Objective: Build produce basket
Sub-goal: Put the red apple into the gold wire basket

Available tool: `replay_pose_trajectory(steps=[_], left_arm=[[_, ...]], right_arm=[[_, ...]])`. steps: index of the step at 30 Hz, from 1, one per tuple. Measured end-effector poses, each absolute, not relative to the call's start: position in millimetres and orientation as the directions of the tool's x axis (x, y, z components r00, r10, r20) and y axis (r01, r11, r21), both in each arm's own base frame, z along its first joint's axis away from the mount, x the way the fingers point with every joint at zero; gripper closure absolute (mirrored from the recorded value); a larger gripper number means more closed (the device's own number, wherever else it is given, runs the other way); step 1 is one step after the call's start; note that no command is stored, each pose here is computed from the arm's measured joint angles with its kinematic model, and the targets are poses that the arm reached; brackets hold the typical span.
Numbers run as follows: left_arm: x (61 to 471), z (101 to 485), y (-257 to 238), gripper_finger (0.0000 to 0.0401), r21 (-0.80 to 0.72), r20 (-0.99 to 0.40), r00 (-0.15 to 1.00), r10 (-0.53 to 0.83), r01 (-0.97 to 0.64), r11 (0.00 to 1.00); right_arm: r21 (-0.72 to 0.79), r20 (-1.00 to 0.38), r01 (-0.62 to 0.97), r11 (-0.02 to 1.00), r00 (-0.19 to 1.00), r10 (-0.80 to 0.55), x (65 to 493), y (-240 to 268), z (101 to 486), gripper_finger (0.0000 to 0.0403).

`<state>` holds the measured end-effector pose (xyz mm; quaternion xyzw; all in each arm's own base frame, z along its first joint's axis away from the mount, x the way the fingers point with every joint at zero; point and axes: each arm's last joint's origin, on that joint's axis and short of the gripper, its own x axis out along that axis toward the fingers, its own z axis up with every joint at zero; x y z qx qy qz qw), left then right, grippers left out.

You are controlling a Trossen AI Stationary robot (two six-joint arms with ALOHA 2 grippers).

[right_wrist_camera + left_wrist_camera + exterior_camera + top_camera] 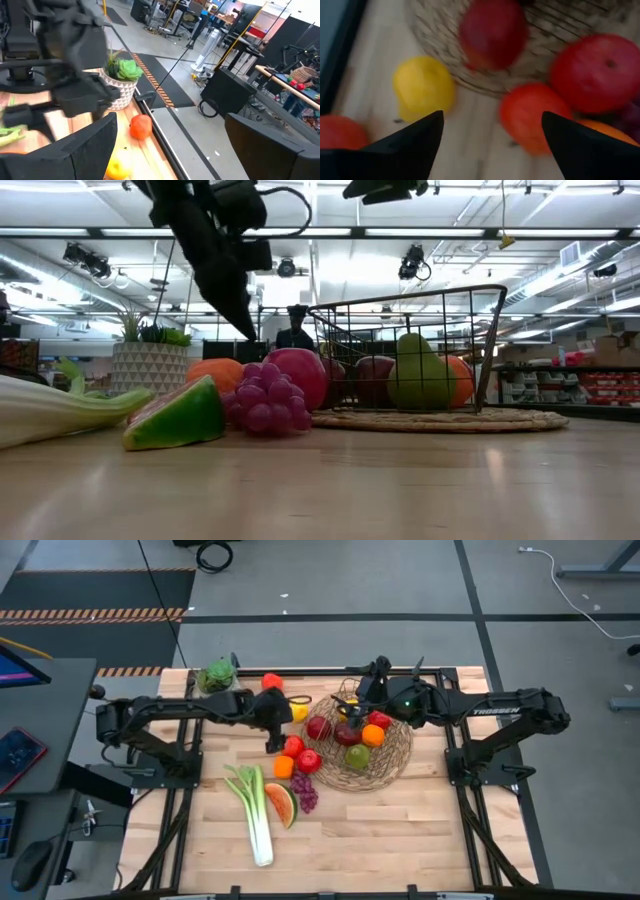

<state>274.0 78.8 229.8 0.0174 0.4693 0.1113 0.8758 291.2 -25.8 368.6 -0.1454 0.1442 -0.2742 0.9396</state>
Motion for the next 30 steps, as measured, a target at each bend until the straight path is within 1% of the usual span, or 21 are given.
replay_pose_trajectory(steps=[3,6,8,12,15,17,20,23,30], left_arm=[[274.0,233.4,64.5,0.0047,0.121,-0.851,0.496,0.171,-0.133,0.984],[275.4,234.1,54.0,0.0046,0.076,-0.86,0.497,0.119,-0.107,0.991],[276.3,234.4,50.7,0.0046,0.053,-0.859,0.501,0.107,-0.12,0.991],[279.2,236.0,50.2,0.0046,-0.011,-0.841,0.53,0.109,-0.218,0.976],[281.7,237.7,50.9,0.0046,-0.077,-0.824,0.556,0.115,-0.31,0.948],[283.3,236.3,50.4,0.0046,-0.098,-0.823,0.553,0.131,-0.364,0.926],[287.8,227.2,47.1,0.0046,-0.073,-0.839,0.512,0.183,-0.44,0.895],[294.1,216.5,44.3,0.0046,-0.045,-0.85,0.479,0.221,-0.482,0.875],[302.8,195.2,44.3,0.0046,-0.035,-0.88,0.42,0.22,-0.521,0.853]], right_arm=[[-0.353,-0.204,0.469,0.81,0.806,-0.556,290.9,-25.5,367.3,0.003],[-0.354,-0.207,0.467,0.811,0.806,-0.554,290.8,-25.5,366.9,0.003],[-0.35,-0.208,0.464,0.814,0.809,-0.55,290.9,-25.3,366.9,0.003],[-0.326,-0.21,0.438,0.838,0.831,-0.516,291.6,-24.2,367.1,0.003],[-0.313,-0.206,0.431,0.846,0.839,-0.504,291.9,-23.5,367.6,0.003],[-0.306,-0.208,0.432,0.848,0.839,-0.503,291.9,-23.5,367.4,0.003],[-0.292,-0.214,0.433,0.853,0.839,-0.5,291.8,-23.4,366.8,0.003],[-0.276,-0.219,0.408,0.87,0.855,-0.471,292.2,-22.6,366.6,0.003],[-0.254,-0.224,0.377,0.891,0.873,-0.434,292.8,-16.0,366.2,0.003]])
